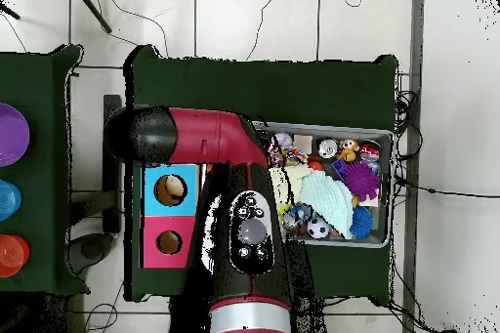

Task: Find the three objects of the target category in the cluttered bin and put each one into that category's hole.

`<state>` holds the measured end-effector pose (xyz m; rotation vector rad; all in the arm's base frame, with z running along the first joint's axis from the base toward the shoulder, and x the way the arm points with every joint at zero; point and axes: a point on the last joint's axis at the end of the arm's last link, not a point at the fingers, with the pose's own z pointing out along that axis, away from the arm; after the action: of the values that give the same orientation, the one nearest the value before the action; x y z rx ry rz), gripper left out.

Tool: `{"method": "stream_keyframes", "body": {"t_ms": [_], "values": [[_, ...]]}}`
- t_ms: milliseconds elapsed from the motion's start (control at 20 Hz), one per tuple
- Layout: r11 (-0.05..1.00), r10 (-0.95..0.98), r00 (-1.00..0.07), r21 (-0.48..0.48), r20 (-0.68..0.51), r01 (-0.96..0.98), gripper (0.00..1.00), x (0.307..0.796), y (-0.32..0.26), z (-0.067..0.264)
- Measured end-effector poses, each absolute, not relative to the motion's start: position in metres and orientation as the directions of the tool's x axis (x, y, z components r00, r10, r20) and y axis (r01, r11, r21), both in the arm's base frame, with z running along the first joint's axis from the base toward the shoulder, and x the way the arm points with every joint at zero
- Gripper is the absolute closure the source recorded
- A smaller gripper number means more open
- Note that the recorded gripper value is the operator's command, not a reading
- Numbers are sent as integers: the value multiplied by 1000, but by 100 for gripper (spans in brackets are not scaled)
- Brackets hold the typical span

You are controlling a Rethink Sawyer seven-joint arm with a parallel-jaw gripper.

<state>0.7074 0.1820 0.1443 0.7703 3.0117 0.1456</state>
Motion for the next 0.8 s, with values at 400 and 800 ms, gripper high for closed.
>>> {"method": "stream_keyframes", "body": {"t_ms": [400, 800], "values": [[875, 475, -880, 112, -17, 471, 100, 710, 190, 156], [858, 506, -863, 117, -12, 501, 100, 716, 170, 155]]}}
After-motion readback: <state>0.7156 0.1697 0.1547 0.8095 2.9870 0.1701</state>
